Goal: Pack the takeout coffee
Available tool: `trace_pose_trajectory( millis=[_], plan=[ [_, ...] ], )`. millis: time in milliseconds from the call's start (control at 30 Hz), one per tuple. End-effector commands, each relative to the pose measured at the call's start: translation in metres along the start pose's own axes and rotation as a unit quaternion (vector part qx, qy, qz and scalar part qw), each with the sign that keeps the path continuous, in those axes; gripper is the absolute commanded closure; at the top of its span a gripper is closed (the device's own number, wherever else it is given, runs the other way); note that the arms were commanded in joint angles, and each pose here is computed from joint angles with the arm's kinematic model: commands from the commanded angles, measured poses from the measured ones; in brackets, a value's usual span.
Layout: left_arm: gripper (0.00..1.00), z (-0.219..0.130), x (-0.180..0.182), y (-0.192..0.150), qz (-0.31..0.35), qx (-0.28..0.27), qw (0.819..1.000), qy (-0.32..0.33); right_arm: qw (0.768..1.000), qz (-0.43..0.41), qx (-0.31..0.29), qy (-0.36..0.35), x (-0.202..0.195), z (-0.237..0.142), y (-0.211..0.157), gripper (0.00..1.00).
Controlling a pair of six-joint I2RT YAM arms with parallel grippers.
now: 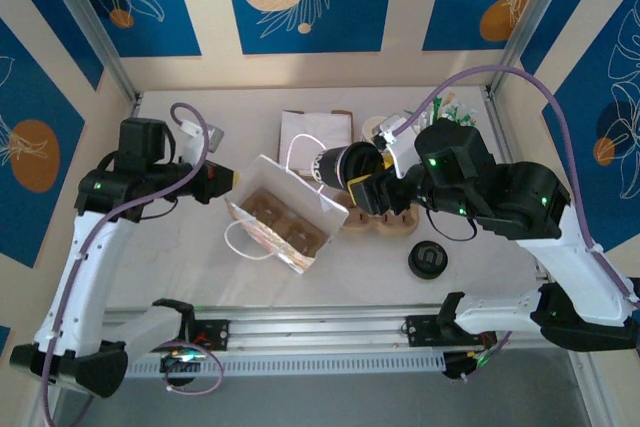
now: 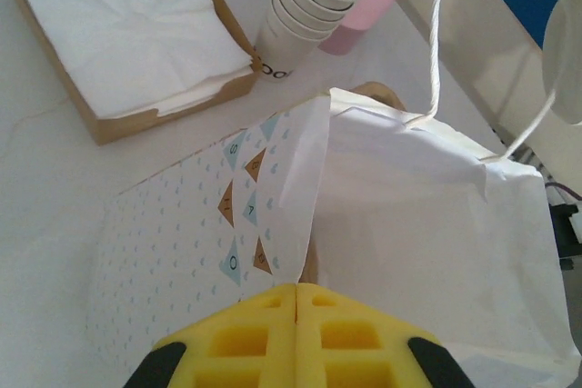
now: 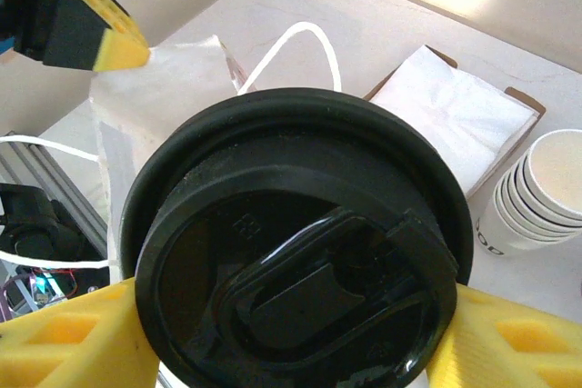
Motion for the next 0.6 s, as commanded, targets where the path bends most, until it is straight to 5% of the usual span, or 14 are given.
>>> trace_pose_trajectory(
  millis=[0,367,400,467,500,567],
  plan=[
    [1.0,0.016,0.0,0.007,-0.018,0.001,0.999,-0.045,0.999,-0.01,-0.022,0.026,0.008,-0.011,0.01,0.32],
    [1.0,0.042,0.011,0.012,-0.039,0.006,0.996,-0.076,0.997,-0.042,0.011,0.067,0.034,0.009,0.012,0.32],
    [0.96,0.043,0.013,0.011,-0.038,0.004,0.997,-0.068,0.996,-0.05,0.018,0.067,0.038,0.015,0.011,0.32],
    [0.76,0.043,0.018,0.01,-0.038,0.002,0.998,-0.053,0.996,-0.061,0.03,0.062,0.042,0.026,0.012,0.33],
    [0.55,0.044,0.02,0.009,-0.039,0.003,0.998,-0.047,0.995,-0.065,0.037,0.058,0.044,0.033,0.012,0.33],
    [0.4,0.044,0.021,0.007,-0.038,0.006,0.998,-0.042,0.996,-0.07,0.045,0.044,0.045,0.042,0.015,0.32]
  ],
)
Point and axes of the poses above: each hand's point on the last joint's axis, 136 mm out from that joint toward the fingers, its own z axis out along the fingers, its own x axis along the line the jaws close on, y = z × x, the point moved 3 cm from there along -z, back along the fingers, and after that the axes turned 3 degrees about z, right-handed, at the moved point
